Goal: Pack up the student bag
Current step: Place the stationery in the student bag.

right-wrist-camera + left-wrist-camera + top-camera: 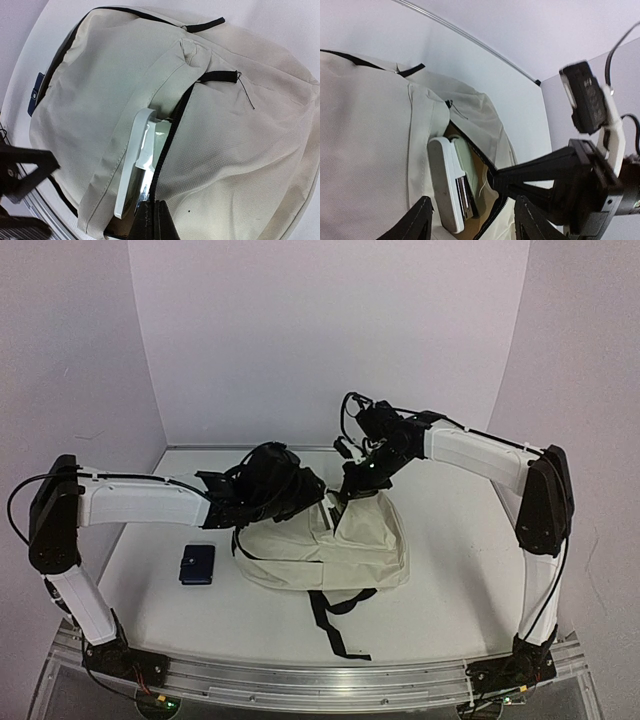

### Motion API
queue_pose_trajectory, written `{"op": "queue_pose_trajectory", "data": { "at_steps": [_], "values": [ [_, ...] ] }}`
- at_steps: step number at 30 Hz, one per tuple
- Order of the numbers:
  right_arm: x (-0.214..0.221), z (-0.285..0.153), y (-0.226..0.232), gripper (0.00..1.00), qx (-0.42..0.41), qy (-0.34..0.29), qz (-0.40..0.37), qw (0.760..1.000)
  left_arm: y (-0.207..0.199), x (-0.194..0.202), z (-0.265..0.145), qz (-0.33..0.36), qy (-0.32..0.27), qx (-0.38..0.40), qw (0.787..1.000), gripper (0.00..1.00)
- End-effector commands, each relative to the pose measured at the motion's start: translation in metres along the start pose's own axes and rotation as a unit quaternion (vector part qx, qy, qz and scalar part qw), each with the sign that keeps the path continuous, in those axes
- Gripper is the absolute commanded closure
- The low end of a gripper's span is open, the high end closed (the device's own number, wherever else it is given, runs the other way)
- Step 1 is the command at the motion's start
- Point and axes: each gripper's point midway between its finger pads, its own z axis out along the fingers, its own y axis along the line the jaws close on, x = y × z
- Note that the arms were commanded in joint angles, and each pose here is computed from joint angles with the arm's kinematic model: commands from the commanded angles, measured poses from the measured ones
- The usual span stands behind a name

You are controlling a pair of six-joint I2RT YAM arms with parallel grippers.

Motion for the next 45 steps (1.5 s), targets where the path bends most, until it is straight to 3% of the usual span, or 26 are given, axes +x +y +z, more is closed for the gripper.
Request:
{"op": "queue_pose_trajectory", "data": {
  "at_steps": [1,15,21,29,32,35,39,45],
  "values": [
    [-0.021,-0.030,0.006,1.00,-0.006,-0.051,-0.013,0.999,0.009,-0.020,-0.007,0.051,-0.005,-0.020,0.998,0.49],
    [-0.031,-0.039,0.012,1.00,-0.015,-0.066,-0.022,0.997,0.015,0.007,0.049,0.013,0.062,0.030,0.998,0.74],
    [-0.029,-0.039,0.017,1.00,-0.027,-0.064,-0.024,0.997,0.002,0.034,0.074,0.022,0.107,0.089,0.990,0.78],
    [-0.028,-0.036,0.016,1.00,-0.027,-0.060,-0.025,0.997,-0.028,0.051,0.082,0.063,0.148,0.164,0.973,0.76],
    [-0.028,-0.036,0.014,1.00,-0.022,-0.061,-0.027,0.998,-0.019,0.050,0.077,0.058,0.145,0.145,0.977,0.70],
    [-0.026,-0.035,0.012,1.00,-0.018,-0.059,-0.028,0.998,-0.006,0.036,0.056,0.057,0.123,0.105,0.985,0.55],
    [-0.020,-0.030,0.009,1.00,-0.018,-0.051,-0.027,0.998,0.025,0.011,0.018,0.068,0.081,-0.002,0.994,0.33],
    [-0.016,-0.025,0.009,1.00,-0.021,-0.047,-0.028,0.998,0.096,-0.005,-0.048,0.019,0.043,-0.151,0.987,0.18]
  ]
}}
